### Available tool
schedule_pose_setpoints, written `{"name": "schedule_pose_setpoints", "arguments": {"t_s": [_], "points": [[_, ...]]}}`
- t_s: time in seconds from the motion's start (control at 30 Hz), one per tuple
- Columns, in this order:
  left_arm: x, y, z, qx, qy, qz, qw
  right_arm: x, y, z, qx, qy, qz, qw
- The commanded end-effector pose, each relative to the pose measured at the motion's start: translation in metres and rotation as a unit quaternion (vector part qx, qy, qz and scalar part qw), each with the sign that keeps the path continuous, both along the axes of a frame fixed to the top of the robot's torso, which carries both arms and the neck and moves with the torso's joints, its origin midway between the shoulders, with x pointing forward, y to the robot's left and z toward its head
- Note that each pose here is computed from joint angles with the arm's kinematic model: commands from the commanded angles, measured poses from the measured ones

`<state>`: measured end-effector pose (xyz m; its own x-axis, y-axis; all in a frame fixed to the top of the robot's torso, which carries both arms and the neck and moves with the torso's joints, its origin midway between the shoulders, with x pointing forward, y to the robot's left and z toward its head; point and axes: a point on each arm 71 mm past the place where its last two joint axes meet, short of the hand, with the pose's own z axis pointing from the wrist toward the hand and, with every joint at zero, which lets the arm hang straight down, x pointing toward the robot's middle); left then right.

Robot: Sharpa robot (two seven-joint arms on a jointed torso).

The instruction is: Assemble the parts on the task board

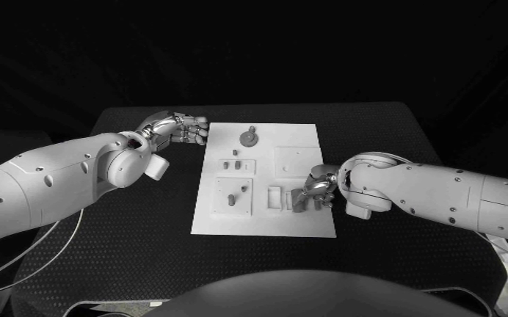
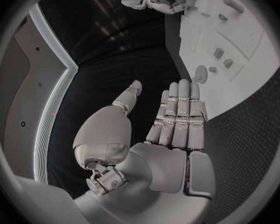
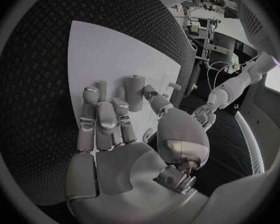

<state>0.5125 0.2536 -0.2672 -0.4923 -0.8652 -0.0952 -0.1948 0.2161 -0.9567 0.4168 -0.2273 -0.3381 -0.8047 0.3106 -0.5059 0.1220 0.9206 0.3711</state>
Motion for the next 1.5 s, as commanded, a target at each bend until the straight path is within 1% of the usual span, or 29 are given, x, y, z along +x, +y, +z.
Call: {"name": "schedule_pose_setpoints", "arguments": {"t_s": [0.03,0.13,0.27,0.37,0.53,0.63,0.83,0.9,1.2,1.43,1.5], "points": [[0.0,-0.001,0.0009,-0.003,-0.001,-0.003,1.0,-0.008,-0.002,-0.004,-0.013,0.005,0.008,1.0],[0.0001,-0.001,0.0009,-0.003,-0.002,-0.002,1.0,-0.008,-0.002,0.003,-0.008,-0.002,0.008,1.0],[0.0006,-0.001,0.001,-0.002,-0.003,0.0,1.0,-0.006,0.001,0.013,0.017,-0.001,-0.006,1.0],[0.0006,-0.002,0.0009,-0.003,-0.003,-0.002,1.0,-0.005,0.003,0.021,0.027,-0.004,-0.008,1.0],[0.0009,-0.002,0.0008,-0.003,-0.003,-0.002,1.0,-0.002,0.005,0.032,0.037,-0.008,-0.01,0.999],[0.0008,-0.002,0.0008,-0.003,-0.003,-0.002,1.0,0.0,0.008,0.036,0.039,-0.011,-0.01,0.999],[0.0005,-0.004,0.0009,-0.004,-0.002,-0.004,1.0,0.003,0.018,0.033,0.04,0.003,-0.004,0.999],[0.0005,-0.004,0.0008,-0.004,-0.002,-0.005,1.0,0.005,0.023,0.032,0.038,0.003,-0.002,0.999],[0.0006,-0.004,0.0006,-0.005,-0.001,-0.007,1.0,0.007,0.033,0.021,0.026,0.018,0.011,0.999],[0.0006,-0.005,0.0006,-0.005,0.0,-0.009,1.0,0.007,0.041,0.016,0.021,0.018,0.019,0.999],[0.0006,-0.005,0.0006,-0.005,0.0,-0.008,1.0,0.008,0.041,0.015,0.021,0.015,0.016,1.0]]}}
